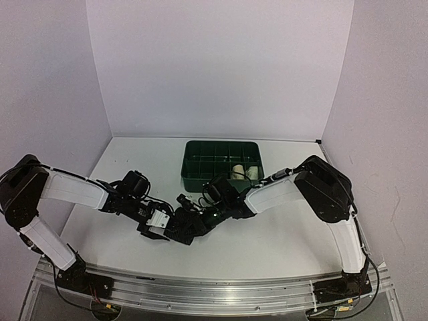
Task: Roll the underwear
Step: Roll the underwear to the center of the board.
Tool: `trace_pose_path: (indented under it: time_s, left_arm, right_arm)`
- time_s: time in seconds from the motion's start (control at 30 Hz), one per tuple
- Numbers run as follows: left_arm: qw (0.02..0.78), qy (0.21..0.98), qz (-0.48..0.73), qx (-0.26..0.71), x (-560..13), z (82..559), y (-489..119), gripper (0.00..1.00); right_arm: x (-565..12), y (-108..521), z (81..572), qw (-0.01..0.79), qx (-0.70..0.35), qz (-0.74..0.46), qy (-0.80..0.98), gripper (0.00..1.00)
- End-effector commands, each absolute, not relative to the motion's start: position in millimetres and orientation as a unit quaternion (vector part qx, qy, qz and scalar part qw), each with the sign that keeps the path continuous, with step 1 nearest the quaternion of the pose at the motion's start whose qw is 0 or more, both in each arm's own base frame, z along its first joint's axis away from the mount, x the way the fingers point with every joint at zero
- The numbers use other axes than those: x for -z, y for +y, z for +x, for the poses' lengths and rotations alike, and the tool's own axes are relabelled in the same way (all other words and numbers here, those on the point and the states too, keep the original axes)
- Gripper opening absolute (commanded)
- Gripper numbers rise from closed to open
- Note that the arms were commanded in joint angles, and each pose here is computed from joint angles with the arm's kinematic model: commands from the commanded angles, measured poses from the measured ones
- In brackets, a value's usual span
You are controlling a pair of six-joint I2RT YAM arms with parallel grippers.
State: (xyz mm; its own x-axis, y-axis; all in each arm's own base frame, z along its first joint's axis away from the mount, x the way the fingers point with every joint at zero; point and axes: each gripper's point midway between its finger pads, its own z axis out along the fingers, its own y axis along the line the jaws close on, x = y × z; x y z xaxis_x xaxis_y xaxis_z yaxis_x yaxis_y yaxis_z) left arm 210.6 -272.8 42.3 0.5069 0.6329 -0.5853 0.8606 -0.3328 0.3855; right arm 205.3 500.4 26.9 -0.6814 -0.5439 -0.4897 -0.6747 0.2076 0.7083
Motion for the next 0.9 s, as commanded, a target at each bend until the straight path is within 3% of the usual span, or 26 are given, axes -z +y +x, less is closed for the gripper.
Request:
trace_pose_path:
  time_s: [0.0, 0.13, 0.3, 0.4, 0.5, 0.6, 0.87]
  left_arm:
    - [0.372, 0.426, 0.812, 0.141, -50, 222, -291, 0.7]
    - [0.368, 0.413, 0.819, 0.15, -47, 210, -294, 0.55]
    - [0.349, 0.43, 0.818, 0.158, -44, 209, -292, 0.2]
    - [0.319, 0.462, 0.81, 0.172, -40, 205, -288, 0.02]
    - [0.277, 0.508, 0.793, 0.192, -32, 203, -282, 0.0]
    - [0.232, 0.544, 0.775, 0.222, -23, 195, -274, 0.0]
    - [0.116, 0.636, 0.693, 0.319, -9, 191, -272, 0.0]
  right_arm:
    - [22, 480, 182, -0.028, -0.45, -0.355, 0.819, 0.0]
    - [20, 481, 186, -0.019, -0.448, -0.356, 0.82, 0.0]
    - [15, 482, 192, 0.001, -0.439, -0.359, 0.824, 0.02]
    - [7, 479, 200, 0.035, -0.424, -0.368, 0.826, 0.22]
    - [-14, 476, 215, 0.099, -0.4, -0.387, 0.825, 0.51]
    - [-43, 468, 230, 0.174, -0.369, -0.409, 0.817, 0.69]
    - [-92, 452, 212, 0.372, -0.275, -0.542, 0.702, 0.72]
